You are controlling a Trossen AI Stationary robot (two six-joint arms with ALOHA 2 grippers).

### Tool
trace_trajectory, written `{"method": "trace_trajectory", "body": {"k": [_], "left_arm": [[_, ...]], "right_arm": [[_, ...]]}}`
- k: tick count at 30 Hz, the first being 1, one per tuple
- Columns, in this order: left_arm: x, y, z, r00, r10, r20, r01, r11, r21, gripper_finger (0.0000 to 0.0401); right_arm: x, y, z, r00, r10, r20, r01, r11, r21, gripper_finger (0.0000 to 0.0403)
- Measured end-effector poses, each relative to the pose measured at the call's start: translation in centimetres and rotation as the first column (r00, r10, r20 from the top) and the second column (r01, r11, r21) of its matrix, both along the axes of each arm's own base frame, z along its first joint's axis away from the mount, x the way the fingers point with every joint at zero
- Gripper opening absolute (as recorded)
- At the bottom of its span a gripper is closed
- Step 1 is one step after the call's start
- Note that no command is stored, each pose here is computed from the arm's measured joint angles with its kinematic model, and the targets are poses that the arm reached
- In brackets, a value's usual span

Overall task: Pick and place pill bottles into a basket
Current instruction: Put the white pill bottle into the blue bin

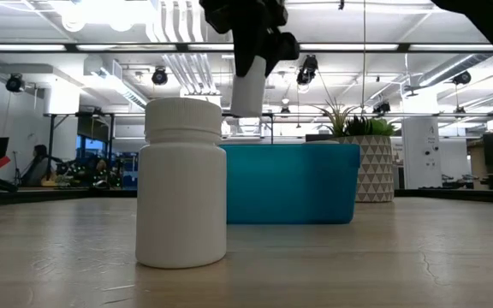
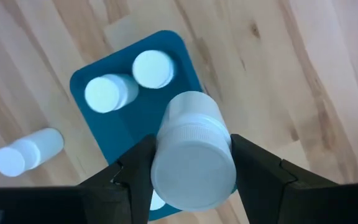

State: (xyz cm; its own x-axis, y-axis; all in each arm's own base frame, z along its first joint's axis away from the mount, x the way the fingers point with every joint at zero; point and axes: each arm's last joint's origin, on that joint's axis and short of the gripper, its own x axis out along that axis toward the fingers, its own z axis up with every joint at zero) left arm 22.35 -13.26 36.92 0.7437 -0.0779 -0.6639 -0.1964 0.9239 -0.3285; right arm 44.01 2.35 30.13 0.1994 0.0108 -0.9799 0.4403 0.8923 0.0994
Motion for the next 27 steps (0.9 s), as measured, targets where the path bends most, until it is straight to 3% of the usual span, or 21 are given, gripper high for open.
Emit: {"method": "trace_trajectory", "body": {"k": [9,27], "left_arm": [[-0.2,-0.3,0.0,1.0,-0.012,0.0,0.012,1.0,-0.001,0.0176],[-0.5,-0.8,0.0,1.0,-0.008,-0.004,0.008,0.999,-0.033,0.0176]], "right_arm": [[0.7,1.7,-2.0,0.998,0.035,-0.045,-0.035,0.999,-0.006,0.0173],[1.3,2.7,-6.0,0.992,-0.013,-0.125,0.013,1.0,-0.001,0.0173]]}}
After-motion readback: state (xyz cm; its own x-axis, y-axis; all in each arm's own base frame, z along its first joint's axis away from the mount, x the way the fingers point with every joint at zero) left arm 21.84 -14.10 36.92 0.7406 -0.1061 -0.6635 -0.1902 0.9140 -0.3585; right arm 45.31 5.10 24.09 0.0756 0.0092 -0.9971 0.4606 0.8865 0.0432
